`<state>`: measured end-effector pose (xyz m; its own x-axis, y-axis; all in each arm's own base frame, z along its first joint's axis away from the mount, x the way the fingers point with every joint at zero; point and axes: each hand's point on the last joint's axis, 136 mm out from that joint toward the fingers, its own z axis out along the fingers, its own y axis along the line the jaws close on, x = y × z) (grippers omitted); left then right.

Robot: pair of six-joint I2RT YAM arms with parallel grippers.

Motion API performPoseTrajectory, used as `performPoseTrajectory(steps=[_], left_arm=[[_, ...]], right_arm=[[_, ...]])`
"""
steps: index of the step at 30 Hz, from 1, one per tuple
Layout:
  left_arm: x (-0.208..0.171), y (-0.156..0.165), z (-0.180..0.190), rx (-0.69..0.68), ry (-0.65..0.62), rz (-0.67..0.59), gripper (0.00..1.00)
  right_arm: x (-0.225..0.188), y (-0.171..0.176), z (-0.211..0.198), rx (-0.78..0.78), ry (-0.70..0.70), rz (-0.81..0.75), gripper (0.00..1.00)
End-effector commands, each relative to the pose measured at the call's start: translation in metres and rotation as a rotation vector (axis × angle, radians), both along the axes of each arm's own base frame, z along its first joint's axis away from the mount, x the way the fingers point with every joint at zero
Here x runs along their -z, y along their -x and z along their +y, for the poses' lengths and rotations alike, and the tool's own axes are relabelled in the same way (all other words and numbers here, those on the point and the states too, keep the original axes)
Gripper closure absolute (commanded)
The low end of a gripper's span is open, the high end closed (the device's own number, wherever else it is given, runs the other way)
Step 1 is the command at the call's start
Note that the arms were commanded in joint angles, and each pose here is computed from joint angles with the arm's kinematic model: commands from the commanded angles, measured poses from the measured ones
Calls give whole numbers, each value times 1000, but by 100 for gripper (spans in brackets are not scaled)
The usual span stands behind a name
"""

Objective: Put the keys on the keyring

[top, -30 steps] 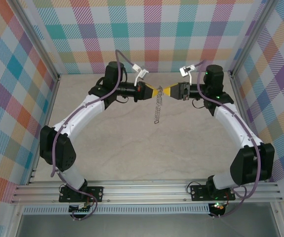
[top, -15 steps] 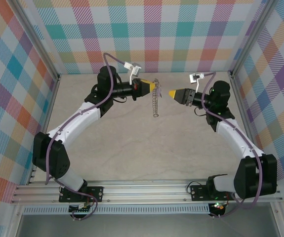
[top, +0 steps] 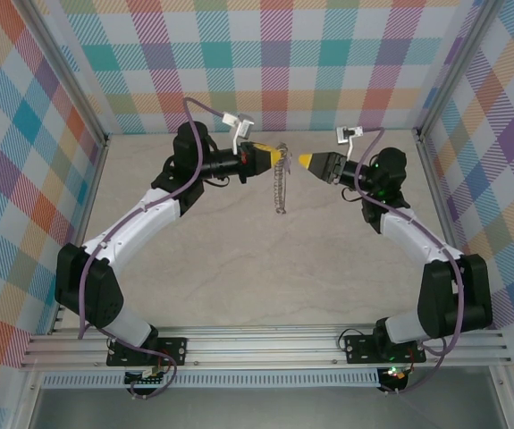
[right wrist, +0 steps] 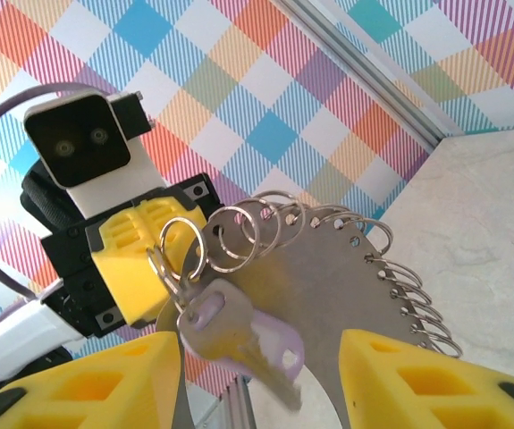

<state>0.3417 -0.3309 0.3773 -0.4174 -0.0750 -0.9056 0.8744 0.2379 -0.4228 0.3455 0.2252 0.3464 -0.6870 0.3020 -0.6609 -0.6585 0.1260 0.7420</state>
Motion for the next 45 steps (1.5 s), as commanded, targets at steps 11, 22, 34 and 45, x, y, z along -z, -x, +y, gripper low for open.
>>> performPoseTrajectory(steps=[11, 22, 34, 45], left_arm=[[-27, 12, 0, 22, 50, -77, 100], [-29, 13, 0, 17, 51, -81, 100], [-47, 12, 10, -60, 80, -148, 100], [-50, 10, 9, -68, 101, -150, 100]], right_arm=[[-39, 12, 18, -97, -51, -116, 63], [-35, 12, 24, -124, -49, -100, 94], [-21, 20, 25, -146, -20, -38, 100], [-21, 28, 40, -213, -17, -24, 100]])
